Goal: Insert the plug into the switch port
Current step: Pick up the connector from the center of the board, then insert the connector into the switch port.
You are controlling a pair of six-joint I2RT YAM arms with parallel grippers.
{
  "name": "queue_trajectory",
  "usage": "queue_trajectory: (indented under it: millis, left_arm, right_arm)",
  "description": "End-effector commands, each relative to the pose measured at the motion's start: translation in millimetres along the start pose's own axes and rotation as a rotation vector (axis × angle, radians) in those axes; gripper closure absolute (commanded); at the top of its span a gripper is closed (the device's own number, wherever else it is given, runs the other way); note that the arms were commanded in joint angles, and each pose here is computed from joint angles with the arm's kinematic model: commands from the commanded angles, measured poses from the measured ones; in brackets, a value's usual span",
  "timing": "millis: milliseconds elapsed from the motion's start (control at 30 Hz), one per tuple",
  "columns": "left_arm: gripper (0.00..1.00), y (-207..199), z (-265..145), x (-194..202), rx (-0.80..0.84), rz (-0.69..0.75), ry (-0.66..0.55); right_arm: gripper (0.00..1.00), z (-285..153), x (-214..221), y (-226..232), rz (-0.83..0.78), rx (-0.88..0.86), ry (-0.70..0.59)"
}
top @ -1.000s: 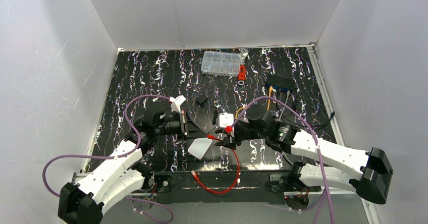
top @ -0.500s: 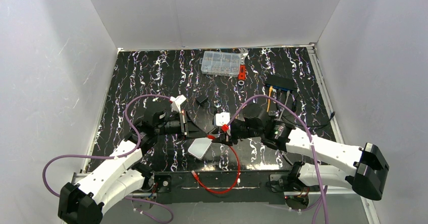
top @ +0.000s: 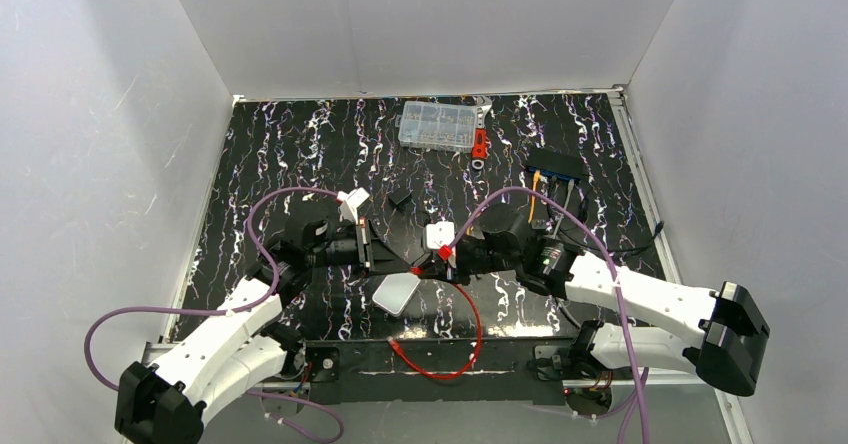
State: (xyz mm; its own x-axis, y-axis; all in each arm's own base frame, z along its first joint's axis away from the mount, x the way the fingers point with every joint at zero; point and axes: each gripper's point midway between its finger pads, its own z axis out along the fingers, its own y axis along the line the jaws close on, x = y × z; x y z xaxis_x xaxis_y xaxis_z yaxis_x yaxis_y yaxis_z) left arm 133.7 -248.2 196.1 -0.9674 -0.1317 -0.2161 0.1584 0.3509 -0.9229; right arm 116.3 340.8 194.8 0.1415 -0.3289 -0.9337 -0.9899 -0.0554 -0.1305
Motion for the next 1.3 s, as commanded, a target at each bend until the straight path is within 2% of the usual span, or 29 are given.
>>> queue_trajectory:
  millis: [0, 67, 100, 167, 233, 433, 633, 733, 933, 1100, 1267]
  left_arm:
    - [1.00, -11.7, -1.1, -0.3, 0.051, 0.023, -0.001]
    - [0.99, -12.7, -1.0, -1.4, 0.054, 0.025, -0.006]
    - [0.95, -13.2, -1.1, -2.2, 0.054, 0.027, -0.009]
    - [0.79, -14.1, -1.6, -4.1, 0.050, 0.034, -0.021]
    - [0.69, -14.8, -2.6, -5.9, 0.043, 0.047, -0.031]
    - [0.27, -1.8, -8.3, -15.0, -0.059, 0.081, -0.106]
    - [0.08, 10.7, -11.5, -23.5, -0.136, 0.103, -0.162]
    - [0.02, 20.6, -10.6, -26.2, -0.177, 0.112, -0.170]
    - [0.02, 45.0, -4.7, -29.3, -0.245, 0.105, -0.176]
    - [0.02, 70.6, -4.2, -34.8, -0.327, 0.104, -0.215]
    - [0.02, 96.4, -3.3, -36.9, -0.404, 0.081, -0.240]
  right_arm:
    - [0.99, 1.5, -28.7, -5.1, -0.039, 0.000, -0.064]
    - [0.99, 0.6, -29.0, -4.0, -0.028, -0.004, -0.059]
    - [0.99, -0.3, -28.9, -2.9, -0.022, -0.008, -0.055]
    - [0.99, -3.0, -27.1, 1.2, -0.007, -0.020, -0.044]
    - [0.99, -6.8, -23.6, 6.5, 0.015, -0.033, -0.031]
    - [0.99, -24.8, -11.3, 28.1, 0.092, -0.067, -0.005]
    - [0.99, -41.1, 1.2, 59.6, 0.239, -0.136, 0.005]
    - [0.99, -47.9, 2.0, 74.2, 0.311, -0.176, -0.007]
    - [0.99, -50.5, 21.6, 94.3, 0.457, -0.225, 0.059]
    - [0.99, -40.4, 52.2, 89.5, 0.540, -0.150, 0.150]
    - [0.99, -27.5, 69.3, 75.3, 0.550, -0.056, 0.186]
